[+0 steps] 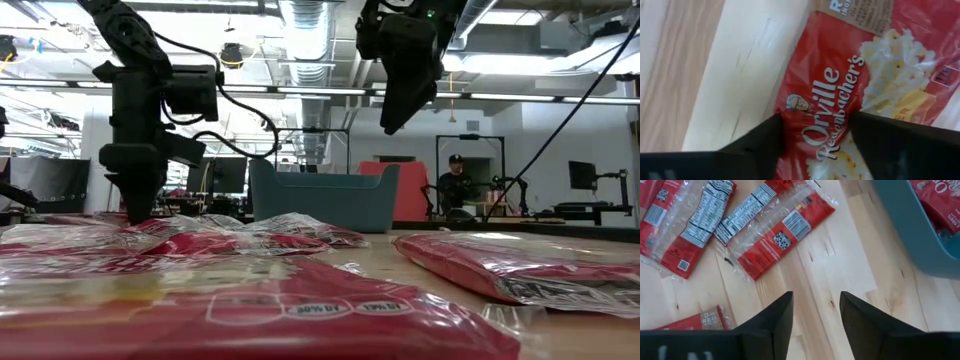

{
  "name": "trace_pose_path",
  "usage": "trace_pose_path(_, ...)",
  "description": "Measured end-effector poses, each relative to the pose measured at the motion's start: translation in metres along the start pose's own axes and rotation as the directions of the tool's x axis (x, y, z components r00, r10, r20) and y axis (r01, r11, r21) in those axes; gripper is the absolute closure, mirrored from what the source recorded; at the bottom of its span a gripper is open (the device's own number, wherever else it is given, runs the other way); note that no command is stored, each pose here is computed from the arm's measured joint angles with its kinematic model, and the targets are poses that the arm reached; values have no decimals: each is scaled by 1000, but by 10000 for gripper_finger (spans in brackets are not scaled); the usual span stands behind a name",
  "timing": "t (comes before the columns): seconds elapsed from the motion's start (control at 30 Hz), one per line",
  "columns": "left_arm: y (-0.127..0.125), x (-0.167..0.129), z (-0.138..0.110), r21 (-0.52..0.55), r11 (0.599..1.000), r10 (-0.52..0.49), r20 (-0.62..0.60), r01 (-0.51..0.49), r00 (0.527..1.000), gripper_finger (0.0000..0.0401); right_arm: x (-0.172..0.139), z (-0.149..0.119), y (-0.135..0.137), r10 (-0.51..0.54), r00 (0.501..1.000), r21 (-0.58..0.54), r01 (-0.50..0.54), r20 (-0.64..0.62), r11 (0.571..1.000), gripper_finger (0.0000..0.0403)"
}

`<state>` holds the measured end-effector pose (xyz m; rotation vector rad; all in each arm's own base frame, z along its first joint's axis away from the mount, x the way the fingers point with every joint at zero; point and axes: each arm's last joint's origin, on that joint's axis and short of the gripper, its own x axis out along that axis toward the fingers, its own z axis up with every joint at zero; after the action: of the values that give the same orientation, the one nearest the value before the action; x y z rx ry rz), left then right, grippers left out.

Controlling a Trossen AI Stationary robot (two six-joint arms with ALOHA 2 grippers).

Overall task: Sort popcorn bags into baskets
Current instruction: Put the red popcorn bag into the blue bin

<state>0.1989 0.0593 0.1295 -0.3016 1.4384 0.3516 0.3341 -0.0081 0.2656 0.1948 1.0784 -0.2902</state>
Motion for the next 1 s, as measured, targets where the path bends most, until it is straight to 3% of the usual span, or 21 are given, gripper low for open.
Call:
trace_pose_path(0.23,0,-6,4,-98,995,20,30,-17,999,338,-6,0,-1,-4,1000,17,4,18,1000,260)
trace_pose_path(0.37,-1,-11,9,-142,990,2,44,4,999,390,-19,0,-3,4,999,21,-5,49,1000,282)
trace_pose_path(0.63,-4,-34,25,-215,974,-59,35,66,998,399,-62,-7,-12,28,989,35,-33,145,999,310)
trace_pose_path(0.83,-14,-74,46,-194,971,-126,66,136,990,400,-99,-18,-22,-32,972,57,19,232,998,321)
trace_pose_path(1.0,-22,-121,69,-147,971,-159,187,187,969,400,-123,-27,-30,-78,954,81,57,288,995,327)
